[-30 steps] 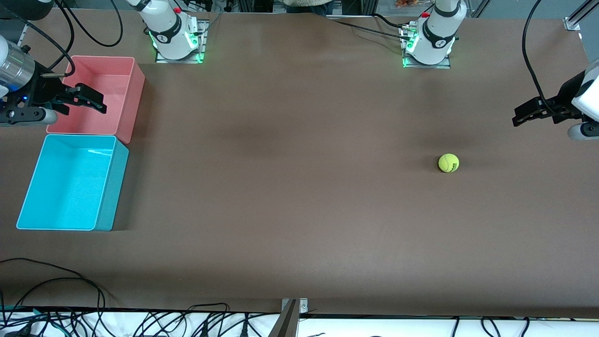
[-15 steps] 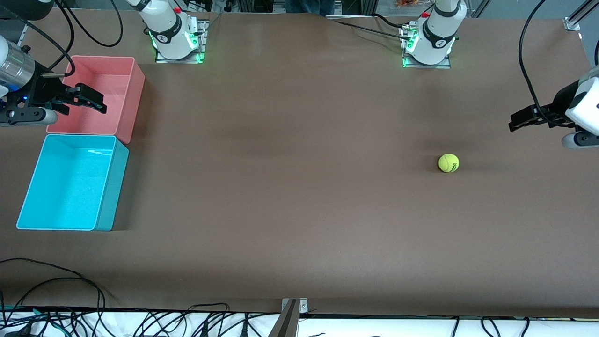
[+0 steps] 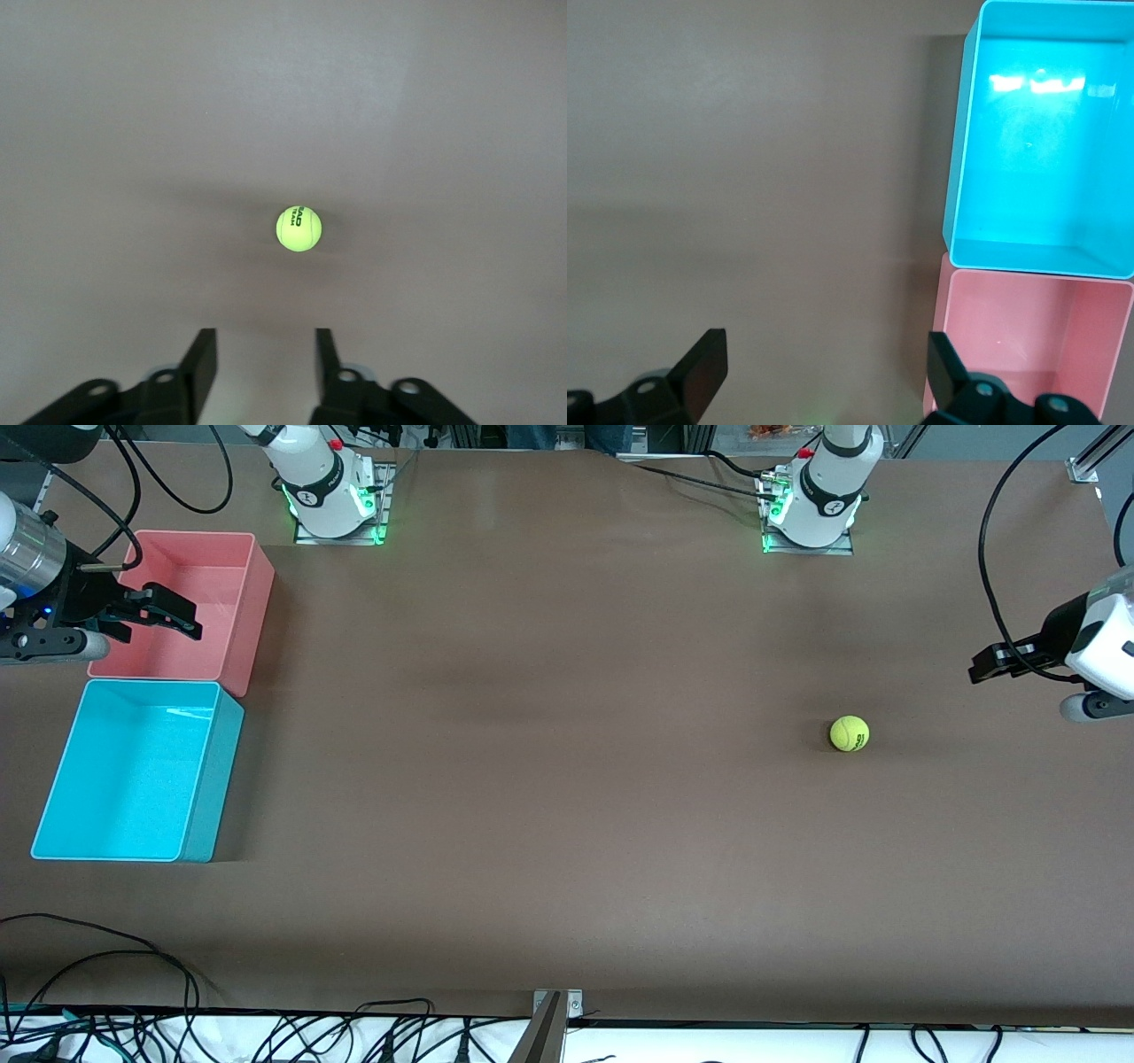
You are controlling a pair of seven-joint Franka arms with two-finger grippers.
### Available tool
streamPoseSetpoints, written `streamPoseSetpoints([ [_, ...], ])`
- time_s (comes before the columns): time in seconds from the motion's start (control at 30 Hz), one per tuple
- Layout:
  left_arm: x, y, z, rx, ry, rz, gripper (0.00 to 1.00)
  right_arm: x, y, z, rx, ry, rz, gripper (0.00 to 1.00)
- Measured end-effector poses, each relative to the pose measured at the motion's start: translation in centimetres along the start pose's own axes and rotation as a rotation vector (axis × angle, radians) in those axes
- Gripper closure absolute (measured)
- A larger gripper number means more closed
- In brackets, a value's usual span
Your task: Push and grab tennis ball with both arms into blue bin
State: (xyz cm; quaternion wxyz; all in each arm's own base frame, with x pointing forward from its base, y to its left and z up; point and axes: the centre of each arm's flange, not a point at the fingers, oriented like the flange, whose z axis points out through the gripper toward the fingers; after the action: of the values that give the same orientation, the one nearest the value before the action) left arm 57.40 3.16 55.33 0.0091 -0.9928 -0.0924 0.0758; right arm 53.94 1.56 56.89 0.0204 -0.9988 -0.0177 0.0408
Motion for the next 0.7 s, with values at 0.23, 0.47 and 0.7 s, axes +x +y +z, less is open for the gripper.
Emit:
streamPoseSetpoints([
  [0.23,0.0,-0.1,-0.1,-0.001,0.003,-0.052,0.82,0.0,0.0,0.0,0.000,0.000,0.000,0.00],
  [0.47,0.5,0.6,0.9,0.006,-0.017,-0.299,0.99,0.0,0.0,0.0,0.000,0.000,0.000,0.00],
  [0.7,2.3,-0.6,4.2,0.025,-0.072,-0.623,0.99,0.0,-0.1,0.0,0.000,0.000,-0.001,0.00],
])
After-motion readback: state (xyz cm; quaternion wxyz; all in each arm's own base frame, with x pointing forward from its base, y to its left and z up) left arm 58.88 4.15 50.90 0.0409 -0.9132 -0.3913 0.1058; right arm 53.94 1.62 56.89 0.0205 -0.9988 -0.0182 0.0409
